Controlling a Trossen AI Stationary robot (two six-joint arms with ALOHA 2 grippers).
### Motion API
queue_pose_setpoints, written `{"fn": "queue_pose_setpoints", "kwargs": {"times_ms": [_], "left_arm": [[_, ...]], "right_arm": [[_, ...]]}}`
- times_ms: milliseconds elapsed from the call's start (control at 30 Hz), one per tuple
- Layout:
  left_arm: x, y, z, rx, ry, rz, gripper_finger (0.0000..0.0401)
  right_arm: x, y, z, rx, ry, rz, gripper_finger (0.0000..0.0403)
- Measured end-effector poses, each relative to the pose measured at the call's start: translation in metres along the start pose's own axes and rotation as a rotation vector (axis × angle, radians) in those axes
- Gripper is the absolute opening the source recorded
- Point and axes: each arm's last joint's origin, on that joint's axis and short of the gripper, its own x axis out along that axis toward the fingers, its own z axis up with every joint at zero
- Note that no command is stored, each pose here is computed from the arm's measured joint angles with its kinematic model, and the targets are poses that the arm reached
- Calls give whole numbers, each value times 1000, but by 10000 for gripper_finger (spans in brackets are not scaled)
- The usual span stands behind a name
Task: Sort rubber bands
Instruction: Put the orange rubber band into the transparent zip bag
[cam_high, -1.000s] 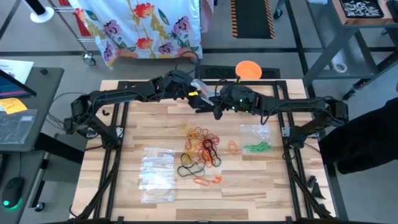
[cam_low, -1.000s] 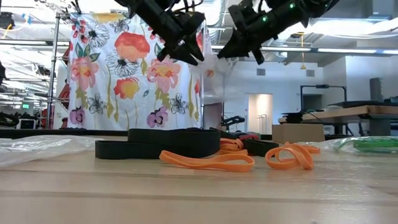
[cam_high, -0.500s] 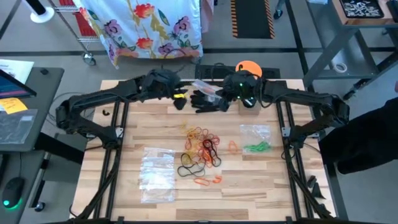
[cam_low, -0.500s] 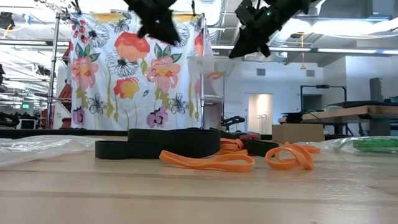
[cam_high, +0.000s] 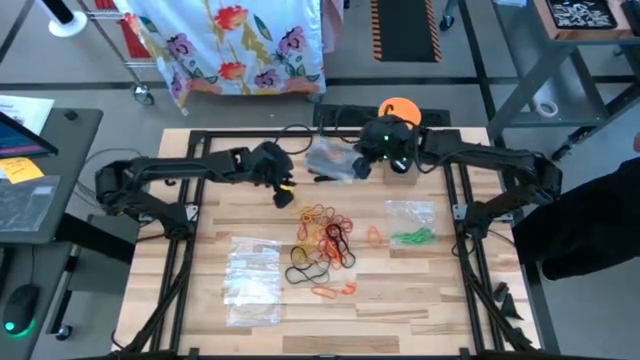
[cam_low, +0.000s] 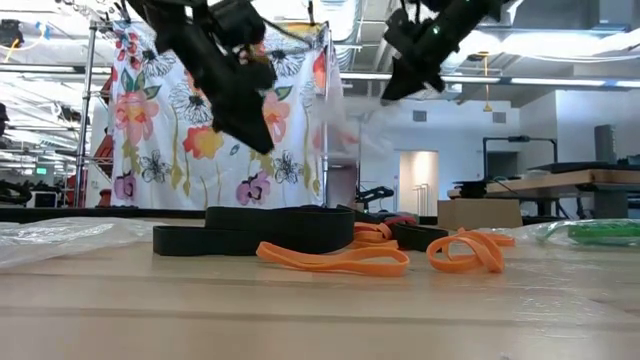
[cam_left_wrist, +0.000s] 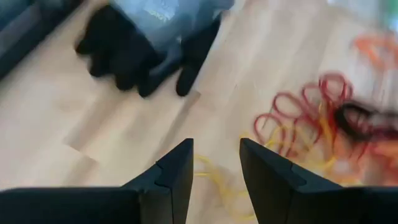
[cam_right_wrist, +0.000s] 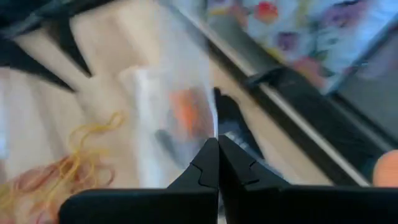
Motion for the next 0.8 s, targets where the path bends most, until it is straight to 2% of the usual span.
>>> {"fn": "queue_pose_setpoints", "kwargs": {"times_ms": [33,67,133,267,333,400,500,633,800], "left_arm": [[5,0,0,-13,0,-2,127],[9,-1,0,0,-5,-12,127],[11,-4,1,67,-17,-34,127],[9,-11,5,148,-70,-29,127],[12,-11,6,121,-96,21,127],[18,-10,4,50,-101,28,127],[29,-17,6,55,-116,-142,127],[37,-35,9,171,-173,-374,127],[34,-70,9,407,-307,-485,127]], "right_arm": [[1,0,0,14,5,55,0],[1,0,0,37,2,51,0],[0,1,-1,17,9,-33,0],[0,-2,-6,10,56,-30,0],[-2,-3,-5,12,52,-42,0],[-4,-4,-4,17,41,-41,0],[-7,-4,-4,15,37,-27,0],[-15,-4,-4,10,19,-23,0],[-23,-5,-22,32,-13,17,0]]}}
